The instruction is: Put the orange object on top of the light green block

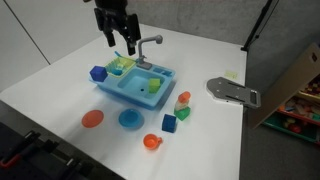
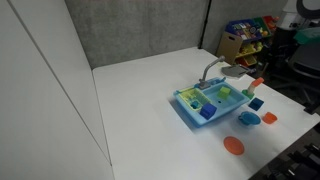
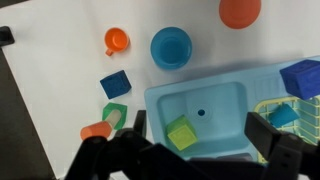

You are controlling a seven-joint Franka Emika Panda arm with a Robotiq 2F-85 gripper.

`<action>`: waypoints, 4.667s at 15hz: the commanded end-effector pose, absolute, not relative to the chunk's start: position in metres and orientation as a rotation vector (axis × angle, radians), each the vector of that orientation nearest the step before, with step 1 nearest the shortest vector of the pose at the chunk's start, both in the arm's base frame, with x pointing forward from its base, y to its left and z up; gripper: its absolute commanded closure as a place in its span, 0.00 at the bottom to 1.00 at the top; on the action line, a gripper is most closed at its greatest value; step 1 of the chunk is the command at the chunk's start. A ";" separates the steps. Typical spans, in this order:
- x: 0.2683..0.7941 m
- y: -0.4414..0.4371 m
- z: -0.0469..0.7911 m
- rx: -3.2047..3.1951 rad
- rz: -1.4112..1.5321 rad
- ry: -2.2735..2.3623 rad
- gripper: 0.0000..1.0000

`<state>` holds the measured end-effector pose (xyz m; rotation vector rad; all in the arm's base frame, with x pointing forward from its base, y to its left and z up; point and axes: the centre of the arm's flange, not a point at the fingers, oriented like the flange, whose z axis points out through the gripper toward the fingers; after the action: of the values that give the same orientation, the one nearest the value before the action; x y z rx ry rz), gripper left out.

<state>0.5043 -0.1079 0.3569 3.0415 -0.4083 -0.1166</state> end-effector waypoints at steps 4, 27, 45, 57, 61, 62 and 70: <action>0.504 -0.143 0.315 3.016 -0.176 -0.510 0.00; 0.565 -0.232 0.252 2.967 0.092 -0.804 0.00; 0.549 -0.313 0.206 2.873 0.206 -1.215 0.00; 0.550 -0.323 0.179 2.853 0.184 -1.281 0.00; 0.553 -0.323 0.174 2.847 0.172 -1.278 0.00; 0.554 -0.324 0.173 2.845 0.173 -1.276 0.02; 0.566 -0.312 0.184 2.861 0.208 -1.234 0.70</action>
<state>0.5558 -0.3146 0.1780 2.8570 -1.2335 0.1750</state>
